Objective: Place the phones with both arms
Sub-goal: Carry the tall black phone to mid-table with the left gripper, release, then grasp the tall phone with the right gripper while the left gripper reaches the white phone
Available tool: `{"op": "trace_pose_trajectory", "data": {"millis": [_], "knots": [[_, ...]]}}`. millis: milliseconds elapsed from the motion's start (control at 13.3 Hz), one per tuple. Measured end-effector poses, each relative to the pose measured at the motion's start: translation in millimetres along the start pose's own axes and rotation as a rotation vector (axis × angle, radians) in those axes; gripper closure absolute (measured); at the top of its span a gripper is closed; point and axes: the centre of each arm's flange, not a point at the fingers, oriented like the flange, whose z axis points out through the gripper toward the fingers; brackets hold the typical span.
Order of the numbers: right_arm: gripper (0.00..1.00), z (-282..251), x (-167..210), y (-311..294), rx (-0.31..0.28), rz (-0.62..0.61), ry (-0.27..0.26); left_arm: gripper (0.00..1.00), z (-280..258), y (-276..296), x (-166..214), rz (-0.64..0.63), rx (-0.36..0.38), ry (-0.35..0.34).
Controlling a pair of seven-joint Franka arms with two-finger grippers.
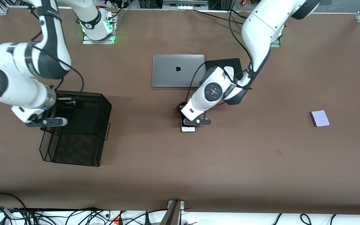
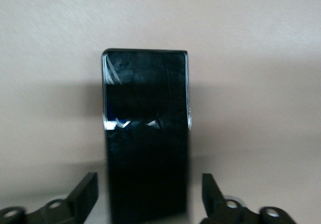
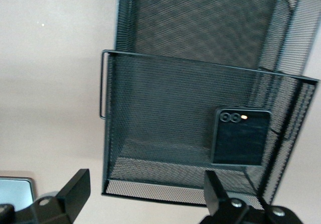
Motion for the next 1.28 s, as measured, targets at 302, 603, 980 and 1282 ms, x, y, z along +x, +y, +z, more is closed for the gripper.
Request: {"op": "trace_pose_trajectory", "data": {"millis": [302, 603, 980, 1282], "knots": [[0.00, 25, 15, -52, -0.001, 0.037, 0.034, 0.00, -92, -85, 52, -0.075, 0.219, -0.051], [0.00, 70, 25, -148, 0.052, 0.104, 0.074, 0.00, -186, -268, 100, -0.164, 0.406, -0.163], [0.00, 138, 2, -343, 0.042, 0.188, 0.140, 0.00, -192, -459, 125, -0.167, 0.400, -0.233], [0.00, 200, -29, -438, 0.040, 0.257, 0.194, 0.00, -183, -575, 115, -0.217, 0.329, -0.228]]}}
